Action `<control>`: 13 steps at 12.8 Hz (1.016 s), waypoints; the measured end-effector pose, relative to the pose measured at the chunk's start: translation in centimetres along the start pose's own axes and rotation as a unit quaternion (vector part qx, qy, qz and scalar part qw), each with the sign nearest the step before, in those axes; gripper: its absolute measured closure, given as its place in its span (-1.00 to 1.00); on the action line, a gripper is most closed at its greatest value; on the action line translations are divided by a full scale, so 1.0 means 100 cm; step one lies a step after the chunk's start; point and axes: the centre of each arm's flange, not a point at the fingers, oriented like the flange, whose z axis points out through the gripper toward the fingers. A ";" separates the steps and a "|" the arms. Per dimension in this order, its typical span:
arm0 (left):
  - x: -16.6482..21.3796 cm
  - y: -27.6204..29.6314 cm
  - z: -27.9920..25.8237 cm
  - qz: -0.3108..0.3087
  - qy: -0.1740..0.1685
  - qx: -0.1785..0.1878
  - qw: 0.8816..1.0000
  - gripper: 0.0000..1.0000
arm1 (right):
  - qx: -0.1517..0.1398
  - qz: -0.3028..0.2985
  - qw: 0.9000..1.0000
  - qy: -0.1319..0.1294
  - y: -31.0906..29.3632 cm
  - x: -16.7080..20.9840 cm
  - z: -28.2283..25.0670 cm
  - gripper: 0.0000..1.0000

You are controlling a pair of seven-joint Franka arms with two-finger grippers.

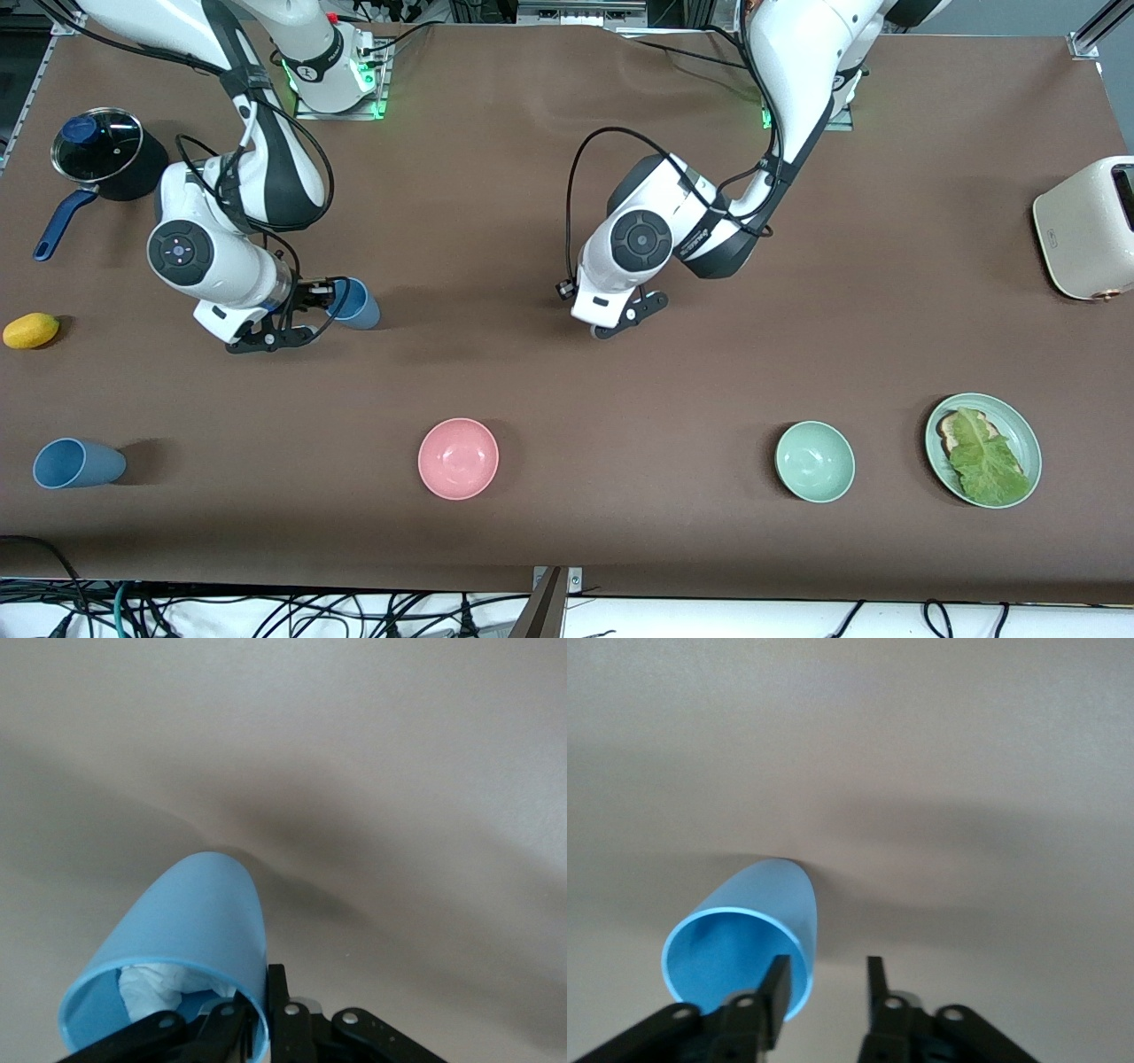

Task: Stack blue cups with both arms
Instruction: 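Carry the blue cup to mid-table and set it upright with the left gripper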

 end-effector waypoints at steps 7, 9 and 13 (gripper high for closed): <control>0.006 0.007 0.013 -0.002 0.004 -0.014 1.000 0.59 | 0.000 -0.006 1.000 0.003 -0.012 -0.001 0.024 -0.15; 0.009 0.007 0.012 -0.004 0.005 -0.015 1.000 0.14 | 0.001 -0.009 1.000 0.008 -0.016 -0.004 0.043 -0.12; 0.036 -0.003 -0.017 0.032 0.003 -0.007 0.999 -0.79 | 0.001 -0.009 1.000 0.010 -0.017 -0.005 0.049 0.77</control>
